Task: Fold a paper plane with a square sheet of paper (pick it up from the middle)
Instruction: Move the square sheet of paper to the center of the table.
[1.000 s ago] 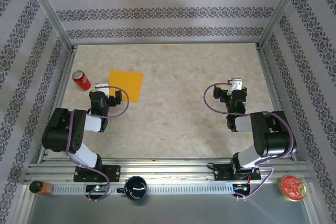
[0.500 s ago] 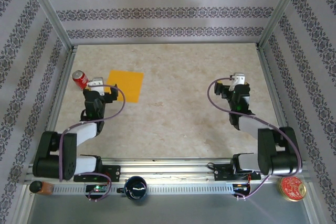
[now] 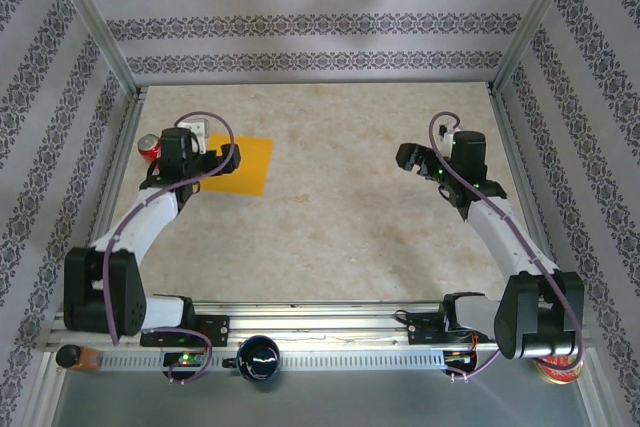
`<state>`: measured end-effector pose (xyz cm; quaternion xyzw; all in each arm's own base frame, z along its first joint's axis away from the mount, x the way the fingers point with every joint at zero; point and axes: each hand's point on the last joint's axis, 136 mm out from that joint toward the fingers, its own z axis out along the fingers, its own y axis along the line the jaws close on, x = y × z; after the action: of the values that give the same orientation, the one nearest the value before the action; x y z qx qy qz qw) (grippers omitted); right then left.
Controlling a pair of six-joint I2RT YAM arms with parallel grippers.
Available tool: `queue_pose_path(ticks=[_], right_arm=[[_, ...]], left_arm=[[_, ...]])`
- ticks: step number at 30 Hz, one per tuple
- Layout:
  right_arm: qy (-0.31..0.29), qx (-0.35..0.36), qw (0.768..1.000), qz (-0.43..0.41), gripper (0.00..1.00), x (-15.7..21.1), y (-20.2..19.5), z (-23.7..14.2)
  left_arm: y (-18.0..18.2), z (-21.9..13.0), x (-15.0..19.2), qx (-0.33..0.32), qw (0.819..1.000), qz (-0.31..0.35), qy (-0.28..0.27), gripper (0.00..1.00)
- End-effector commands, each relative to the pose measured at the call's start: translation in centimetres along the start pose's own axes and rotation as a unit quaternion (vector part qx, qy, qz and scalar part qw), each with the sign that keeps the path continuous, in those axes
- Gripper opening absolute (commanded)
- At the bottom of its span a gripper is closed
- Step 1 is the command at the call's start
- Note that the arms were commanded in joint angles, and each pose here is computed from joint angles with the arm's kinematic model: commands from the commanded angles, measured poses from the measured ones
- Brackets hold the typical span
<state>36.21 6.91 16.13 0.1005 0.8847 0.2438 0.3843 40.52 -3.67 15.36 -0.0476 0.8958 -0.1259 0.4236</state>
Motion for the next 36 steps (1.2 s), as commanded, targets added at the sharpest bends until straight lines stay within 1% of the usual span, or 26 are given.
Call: queue_pose_path(ticks=[1,3,5,7,10,13,17,20,23,25,30,36], right_arm=[[0.093,-0.044,0.994,0.031,0.98,3.9,2.5,1.3],[0.108,-0.024,0.994,0.01,0.98,4.8,3.1,2.3],[0.117,-0.016,0.993,-0.009,0.98,5.4,4.1,3.1],[0.125,-0.004,0.992,-0.021,0.98,6.1,4.5,3.6],[0.13,0.0,0.991,-0.03,0.98,6.7,5.0,4.1],[0.135,-0.012,0.99,-0.025,0.98,7.2,5.8,4.2],[0.141,-0.027,0.989,-0.02,0.98,7.9,6.7,4.3],[0.144,-0.032,0.989,-0.008,0.98,8.4,7.0,4.4],[0.151,-0.027,0.988,-0.002,0.98,9.0,6.9,4.5],[0.151,-0.024,0.988,0.005,0.98,9.2,6.7,4.5],[0.154,-0.024,0.988,0.016,0.98,9.5,6.6,4.4],[0.153,-0.021,0.988,0.017,0.98,9.5,6.4,4.3]], left_arm=[[-0.9,1.1,2.6,0.031,0.993,-0.053,0.097,0.99],[-1.0,2.3,2.9,0.023,0.991,-0.053,0.124,0.99],[-0.3,3.5,3.2,-0.009,0.987,-0.054,0.148,0.98],[0.2,4.7,3.4,-0.025,0.984,-0.061,0.167,0.97],[-0.4,6.2,3.4,-0.023,0.98,-0.058,0.188,0.96],[-0.6,8.0,3.8,-0.028,0.978,-0.053,0.202,0.97],[-0.5,9.4,5.3,-0.038,0.969,-0.071,0.234,0.97],[-0.5,10.0,6.7,-0.036,0.963,-0.088,0.253,0.97],[-1.0,10.3,8.1,-0.02,0.957,-0.106,0.268,0.97],[-0.9,10.3,9.1,-0.026,0.954,-0.117,0.276,0.98],[-1.0,9.7,11.8,-0.033,0.945,-0.141,0.293,0.98],[-2.7,8.6,15.0,-0.03,0.933,-0.157,0.321,0.98]])
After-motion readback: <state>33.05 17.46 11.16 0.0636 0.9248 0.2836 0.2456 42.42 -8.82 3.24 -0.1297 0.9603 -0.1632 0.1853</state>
